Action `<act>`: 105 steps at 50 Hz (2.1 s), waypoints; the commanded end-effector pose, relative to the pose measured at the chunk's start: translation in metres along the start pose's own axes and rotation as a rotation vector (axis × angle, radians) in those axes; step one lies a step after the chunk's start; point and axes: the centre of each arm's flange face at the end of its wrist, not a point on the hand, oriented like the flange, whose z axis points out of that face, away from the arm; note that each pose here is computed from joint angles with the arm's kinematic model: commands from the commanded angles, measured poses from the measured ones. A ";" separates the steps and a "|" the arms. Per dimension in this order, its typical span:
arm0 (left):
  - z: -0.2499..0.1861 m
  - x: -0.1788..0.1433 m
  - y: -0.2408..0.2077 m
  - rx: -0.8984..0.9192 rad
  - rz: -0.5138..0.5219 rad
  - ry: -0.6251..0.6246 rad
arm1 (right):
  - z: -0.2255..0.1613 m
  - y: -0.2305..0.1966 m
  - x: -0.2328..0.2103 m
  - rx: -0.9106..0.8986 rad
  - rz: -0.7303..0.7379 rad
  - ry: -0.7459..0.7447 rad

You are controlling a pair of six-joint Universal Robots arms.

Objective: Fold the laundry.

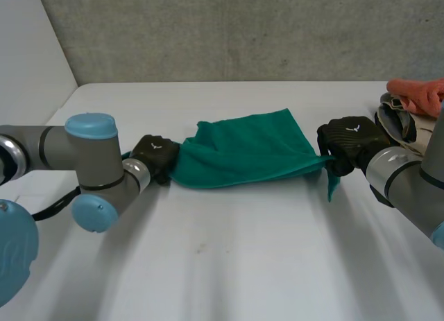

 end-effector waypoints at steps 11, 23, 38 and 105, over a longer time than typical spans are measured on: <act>-0.041 -0.039 -0.068 0.131 0.099 -0.128 | -0.019 -0.030 0.014 0.027 -0.020 0.024; -0.175 -0.073 -0.133 0.140 0.036 -0.076 | -0.086 -0.070 0.018 -0.144 -0.280 -0.045; -0.063 -0.082 -0.062 -0.061 0.214 -0.054 | -0.002 -0.038 -0.008 -0.178 -0.407 -0.088; -0.044 -0.119 0.065 0.100 0.059 -0.309 | 0.039 0.042 0.006 0.022 -0.241 0.035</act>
